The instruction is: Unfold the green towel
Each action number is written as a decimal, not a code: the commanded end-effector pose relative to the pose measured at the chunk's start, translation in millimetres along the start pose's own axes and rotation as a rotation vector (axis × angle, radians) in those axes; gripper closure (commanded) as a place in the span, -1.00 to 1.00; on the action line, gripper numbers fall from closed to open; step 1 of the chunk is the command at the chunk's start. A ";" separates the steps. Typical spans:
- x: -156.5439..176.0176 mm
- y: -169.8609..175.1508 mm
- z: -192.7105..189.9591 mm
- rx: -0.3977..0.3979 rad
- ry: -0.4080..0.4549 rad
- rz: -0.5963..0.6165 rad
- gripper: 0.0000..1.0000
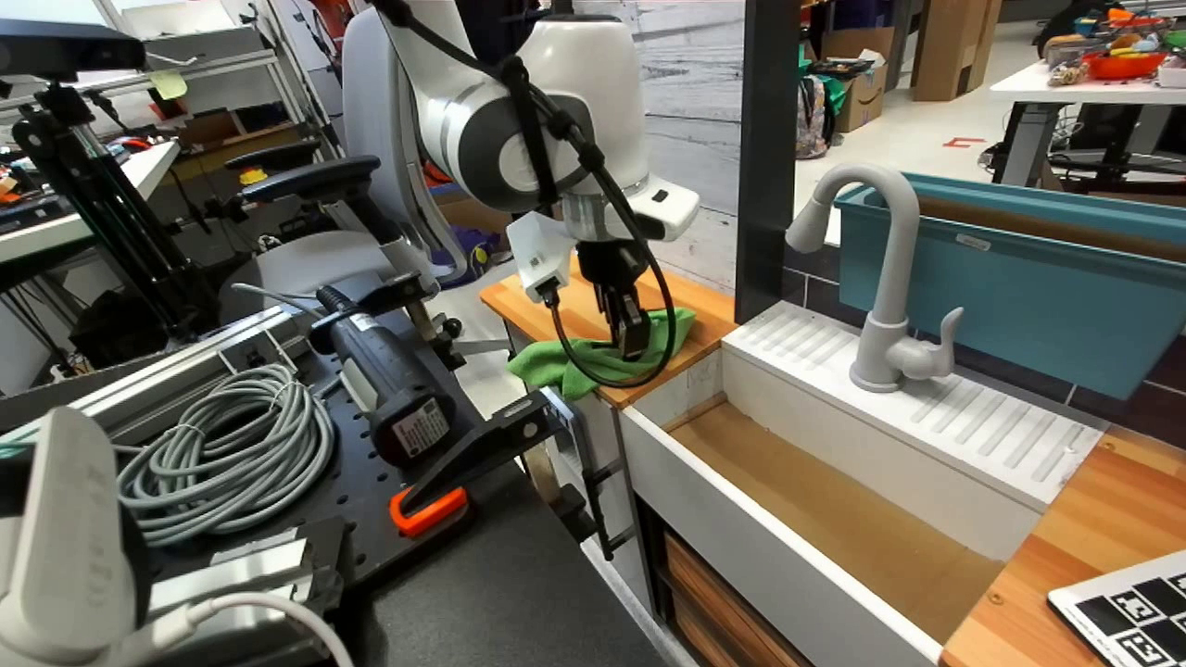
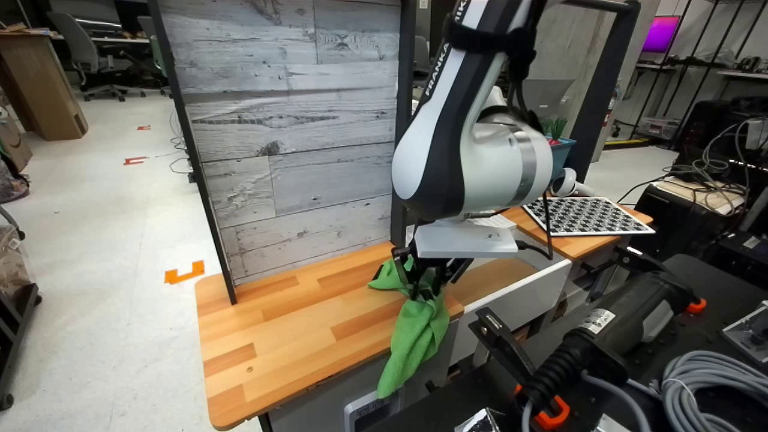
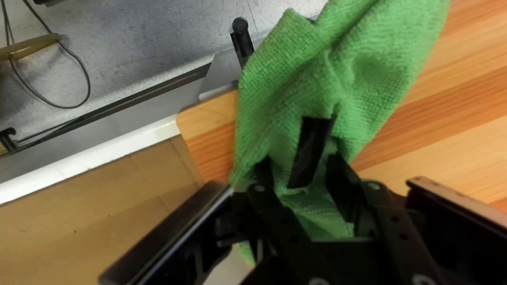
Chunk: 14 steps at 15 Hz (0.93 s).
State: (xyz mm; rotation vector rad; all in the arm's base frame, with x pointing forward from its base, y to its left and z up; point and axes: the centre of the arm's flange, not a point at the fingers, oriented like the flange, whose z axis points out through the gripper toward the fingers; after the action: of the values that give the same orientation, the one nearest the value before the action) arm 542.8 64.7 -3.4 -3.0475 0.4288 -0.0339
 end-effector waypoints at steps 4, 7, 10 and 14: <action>-0.7 -16.5 -10.2 -0.024 0.027 -0.036 -0.92; -10.1 -34.9 -37.4 -0.011 0.059 -0.046 -1.00; -34.1 -53.2 -82.3 0.011 0.089 -0.064 -1.00; -66.6 -68.4 -131.9 0.036 0.171 -0.091 -1.00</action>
State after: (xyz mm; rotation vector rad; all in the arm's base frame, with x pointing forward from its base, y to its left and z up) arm 529.3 134.2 85.1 -3.0433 0.3017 -0.2049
